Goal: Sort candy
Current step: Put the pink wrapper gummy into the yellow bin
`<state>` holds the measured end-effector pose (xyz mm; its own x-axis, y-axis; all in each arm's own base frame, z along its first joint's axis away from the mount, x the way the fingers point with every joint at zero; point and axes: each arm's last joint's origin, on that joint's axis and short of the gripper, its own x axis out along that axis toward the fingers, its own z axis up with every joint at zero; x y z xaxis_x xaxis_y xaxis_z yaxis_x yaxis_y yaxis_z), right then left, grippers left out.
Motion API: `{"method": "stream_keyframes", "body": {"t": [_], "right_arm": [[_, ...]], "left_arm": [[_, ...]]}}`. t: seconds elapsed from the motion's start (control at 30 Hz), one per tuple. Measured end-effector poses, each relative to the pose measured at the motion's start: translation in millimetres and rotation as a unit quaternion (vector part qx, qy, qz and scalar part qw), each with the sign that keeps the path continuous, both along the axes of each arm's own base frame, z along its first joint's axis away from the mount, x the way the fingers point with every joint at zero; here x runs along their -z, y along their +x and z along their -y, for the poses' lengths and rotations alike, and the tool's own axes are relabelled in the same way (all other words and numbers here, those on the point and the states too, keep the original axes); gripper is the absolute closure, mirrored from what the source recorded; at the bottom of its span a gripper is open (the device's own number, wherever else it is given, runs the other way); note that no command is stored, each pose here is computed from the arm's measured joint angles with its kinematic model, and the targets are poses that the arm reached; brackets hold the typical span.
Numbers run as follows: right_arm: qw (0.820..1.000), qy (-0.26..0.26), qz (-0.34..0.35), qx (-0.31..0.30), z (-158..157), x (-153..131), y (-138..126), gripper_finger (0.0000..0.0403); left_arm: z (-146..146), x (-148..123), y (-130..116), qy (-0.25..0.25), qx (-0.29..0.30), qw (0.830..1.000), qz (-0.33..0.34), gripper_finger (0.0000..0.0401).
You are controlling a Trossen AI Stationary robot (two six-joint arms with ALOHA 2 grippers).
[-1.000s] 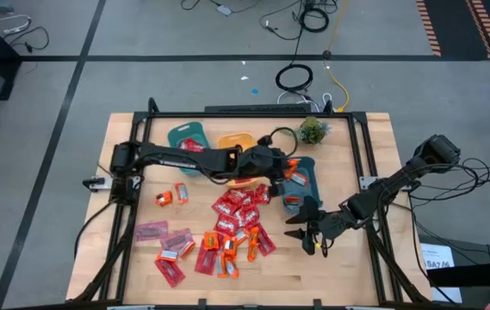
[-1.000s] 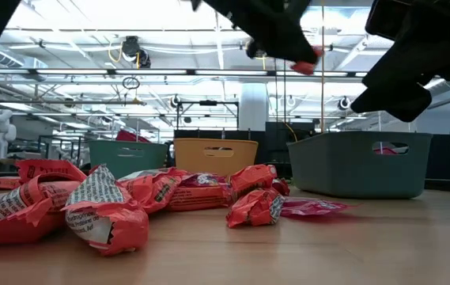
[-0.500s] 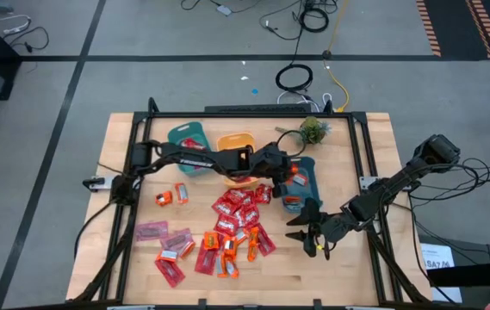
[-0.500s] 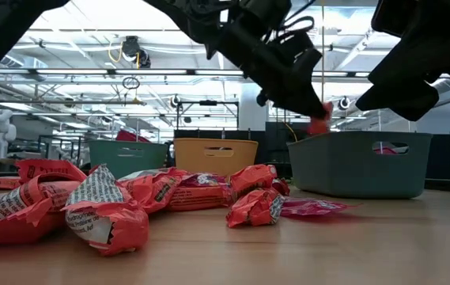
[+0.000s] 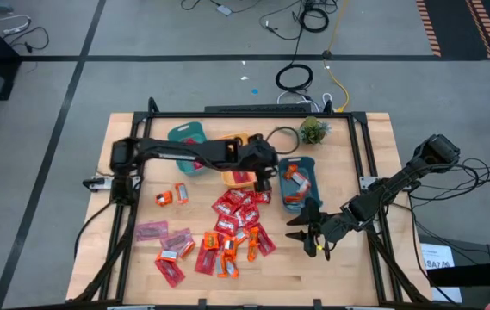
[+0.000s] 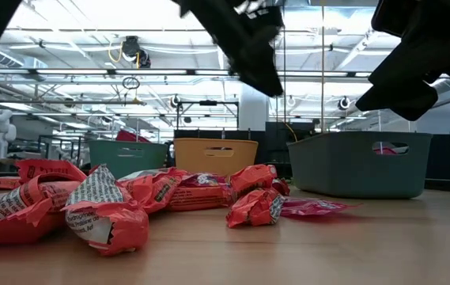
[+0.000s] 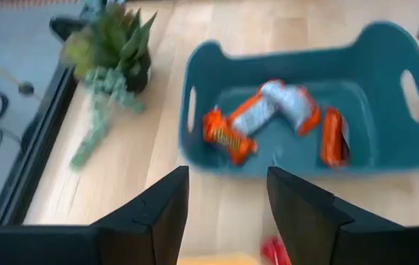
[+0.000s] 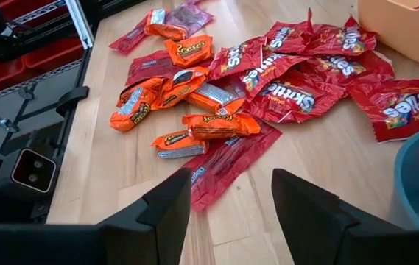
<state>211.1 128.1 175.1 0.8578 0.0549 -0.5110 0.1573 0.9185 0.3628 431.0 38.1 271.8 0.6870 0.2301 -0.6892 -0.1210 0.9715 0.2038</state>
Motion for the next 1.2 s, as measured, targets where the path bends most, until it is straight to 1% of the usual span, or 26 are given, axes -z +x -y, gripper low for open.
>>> {"method": "stream_keyframes", "body": {"t": [0.13,0.2,0.3,0.4,0.47,0.67,0.77,0.87,0.93,1.1,1.2], "right_arm": [[1.0,-0.012,0.005,0.008,1.0,-0.3,0.5,0.0222],[1.0,-0.012,0.004,0.011,2.4,-0.2,1.2,0.0222],[1.0,-0.011,0.005,0.015,4.3,-0.4,2.5,0.0222],[1.0,-0.01,0.007,0.019,6.2,-0.8,4.0,0.0222],[1.0,-0.01,0.007,0.021,7.0,-0.7,4.4,0.0222],[0.999,-0.012,0.009,0.03,10.6,-1.1,6.5,0.0222],[0.998,-0.042,0.019,0.047,13.8,-1.8,7.9,0.0222],[0.995,-0.066,0.029,0.073,17.2,-2.8,9.1,0.0222],[0.993,-0.069,0.036,0.084,18.9,-3.9,10.3,0.0222],[0.992,-0.069,0.038,0.095,21.4,-4.1,11.4,0.0222],[0.992,-0.073,0.038,0.097,23.2,-4.2,12.3,0.0222]], "left_arm": [[4.1,-24.2,-24.5,-0.034,-0.024,0.999,-0.018,0.0206],[9.7,-28.8,-38.7,-0.046,-0.025,0.997,-0.048,0.0206],[25.5,-20.2,-54.5,-0.065,-0.011,0.994,-0.089,0.0206],[46.7,-1.5,-70.6,-0.078,0.0,0.991,-0.11,0.0206],[59.5,9.8,-81.6,-0.085,0.002,0.991,-0.105,0.0206],[87.5,41.5,-126.5,-0.112,-0.032,0.989,-0.093,0.0206],[98.5,51.5,-150.2,-0.116,-0.041,0.988,-0.097,0.0206],[106.2,54.5,-171.6,-0.11,-0.039,0.989,-0.092,0.0206],[112.2,53.7,-183.8,-0.114,-0.038,0.989,-0.084,0.0206],[121.8,50.7,-211.6,-0.099,-0.046,0.993,-0.046,0.0206],[125.7,52.6,-226.1,-0.108,-0.041,0.993,-0.039,0.0206]]}}
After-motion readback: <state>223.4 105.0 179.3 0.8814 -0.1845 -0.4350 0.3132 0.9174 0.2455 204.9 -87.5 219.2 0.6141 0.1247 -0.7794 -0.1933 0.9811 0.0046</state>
